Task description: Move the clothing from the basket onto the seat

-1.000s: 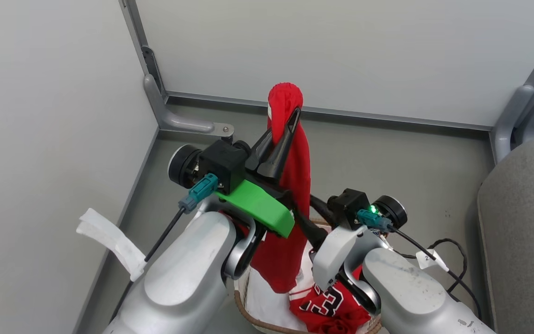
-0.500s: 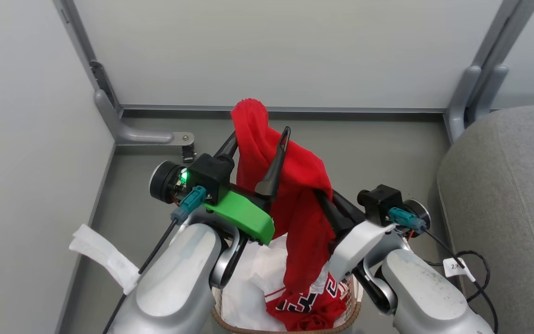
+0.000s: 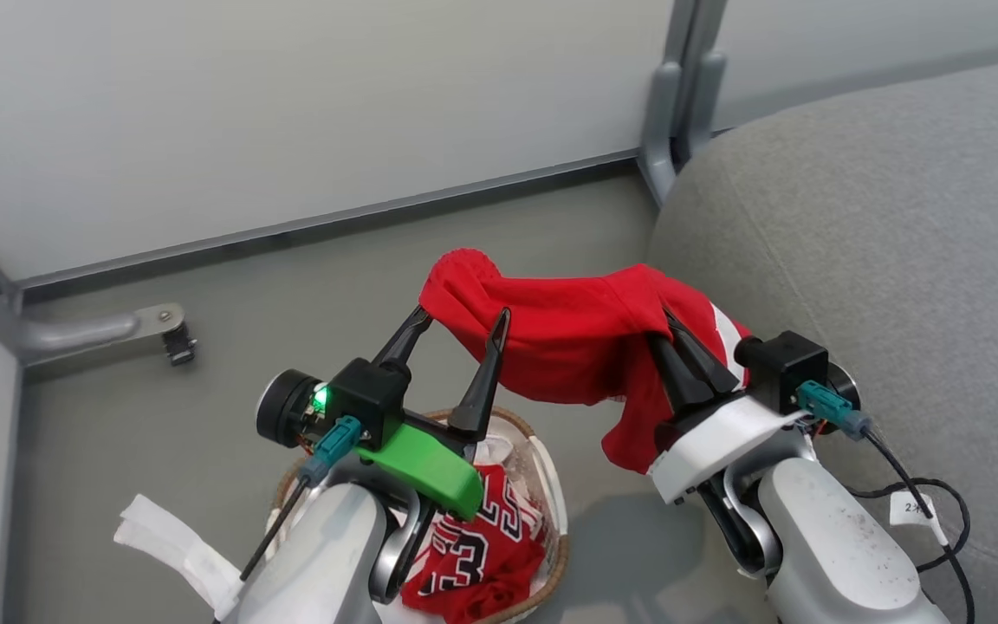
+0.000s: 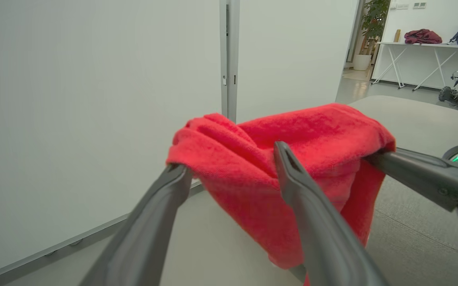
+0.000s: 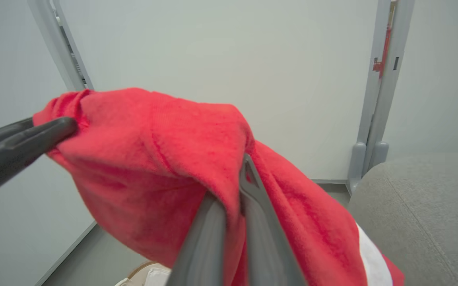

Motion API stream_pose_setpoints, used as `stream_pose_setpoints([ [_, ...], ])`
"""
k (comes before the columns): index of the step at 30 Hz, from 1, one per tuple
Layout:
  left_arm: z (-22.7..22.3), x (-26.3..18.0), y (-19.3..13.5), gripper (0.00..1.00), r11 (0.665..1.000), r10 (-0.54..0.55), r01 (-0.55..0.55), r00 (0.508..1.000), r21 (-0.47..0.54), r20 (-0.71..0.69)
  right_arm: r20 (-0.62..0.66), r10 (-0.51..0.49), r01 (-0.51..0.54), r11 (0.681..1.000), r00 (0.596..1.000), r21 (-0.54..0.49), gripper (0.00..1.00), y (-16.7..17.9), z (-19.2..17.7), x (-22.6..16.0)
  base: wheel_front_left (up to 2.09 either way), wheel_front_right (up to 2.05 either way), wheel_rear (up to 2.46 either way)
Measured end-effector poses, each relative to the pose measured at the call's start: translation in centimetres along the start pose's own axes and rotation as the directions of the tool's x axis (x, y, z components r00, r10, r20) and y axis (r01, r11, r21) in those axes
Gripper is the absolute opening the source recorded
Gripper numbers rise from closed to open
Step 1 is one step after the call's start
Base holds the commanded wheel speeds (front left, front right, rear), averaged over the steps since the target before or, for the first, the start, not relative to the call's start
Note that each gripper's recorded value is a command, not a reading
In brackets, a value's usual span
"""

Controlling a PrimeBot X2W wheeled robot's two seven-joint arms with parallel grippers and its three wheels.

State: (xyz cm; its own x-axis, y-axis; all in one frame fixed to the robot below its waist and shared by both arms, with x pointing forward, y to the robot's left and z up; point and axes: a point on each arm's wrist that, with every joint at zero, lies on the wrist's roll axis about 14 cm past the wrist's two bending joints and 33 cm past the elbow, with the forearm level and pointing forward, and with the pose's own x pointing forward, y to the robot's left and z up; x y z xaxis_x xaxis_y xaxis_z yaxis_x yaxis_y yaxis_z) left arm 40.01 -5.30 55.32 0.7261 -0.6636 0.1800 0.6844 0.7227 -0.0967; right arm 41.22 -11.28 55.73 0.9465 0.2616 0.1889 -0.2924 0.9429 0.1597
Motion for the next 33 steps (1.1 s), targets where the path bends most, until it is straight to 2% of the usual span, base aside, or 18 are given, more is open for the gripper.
stream_pose_setpoints([
  [8,-2.5,2.0,-4.9,1.00,0.987,-0.152,0.150,0.988,-0.066,-0.039,0.033,-0.204,0.205,0.978,0.978,-0.022,0.00,-6.0,1.5,-4.6,0.00,0.00,0.00],
  [14,-4.1,3.1,-8.6,1.00,0.960,-0.264,0.256,0.963,-0.117,-0.058,0.041,-0.340,0.342,0.939,0.939,-0.034,0.00,-9.5,2.0,-8.5,0.00,0.00,0.00],
  [19,-5.1,3.6,-10.6,1.00,0.937,-0.329,0.317,0.942,-0.147,-0.068,0.046,-0.416,0.418,0.906,0.908,-0.065,0.00,-11.7,2.4,-10.4,0.00,0.00,0.00],
  [22,-6.1,3.6,-10.6,1.00,0.934,-0.336,0.320,0.938,-0.160,-0.087,0.053,-0.428,0.431,0.894,0.902,-0.122,0.00,-12.8,3.0,-10.0,0.00,0.00,0.00],
  [26,-7.6,3.6,-9.7,1.00,0.939,-0.322,0.301,0.940,-0.166,-0.116,0.056,-0.407,0.408,0.880,0.912,-0.244,0.00,-14.3,4.1,-7.6,0.00,0.00,0.00],
  [33,-10.5,3.2,-6.0,1.00,0.958,-0.267,0.241,0.948,-0.159,-0.175,0.089,-0.412,0.406,0.798,0.907,-0.445,0.00,-19.7,8.0,-3.3,0.00,0.00,0.00],
])
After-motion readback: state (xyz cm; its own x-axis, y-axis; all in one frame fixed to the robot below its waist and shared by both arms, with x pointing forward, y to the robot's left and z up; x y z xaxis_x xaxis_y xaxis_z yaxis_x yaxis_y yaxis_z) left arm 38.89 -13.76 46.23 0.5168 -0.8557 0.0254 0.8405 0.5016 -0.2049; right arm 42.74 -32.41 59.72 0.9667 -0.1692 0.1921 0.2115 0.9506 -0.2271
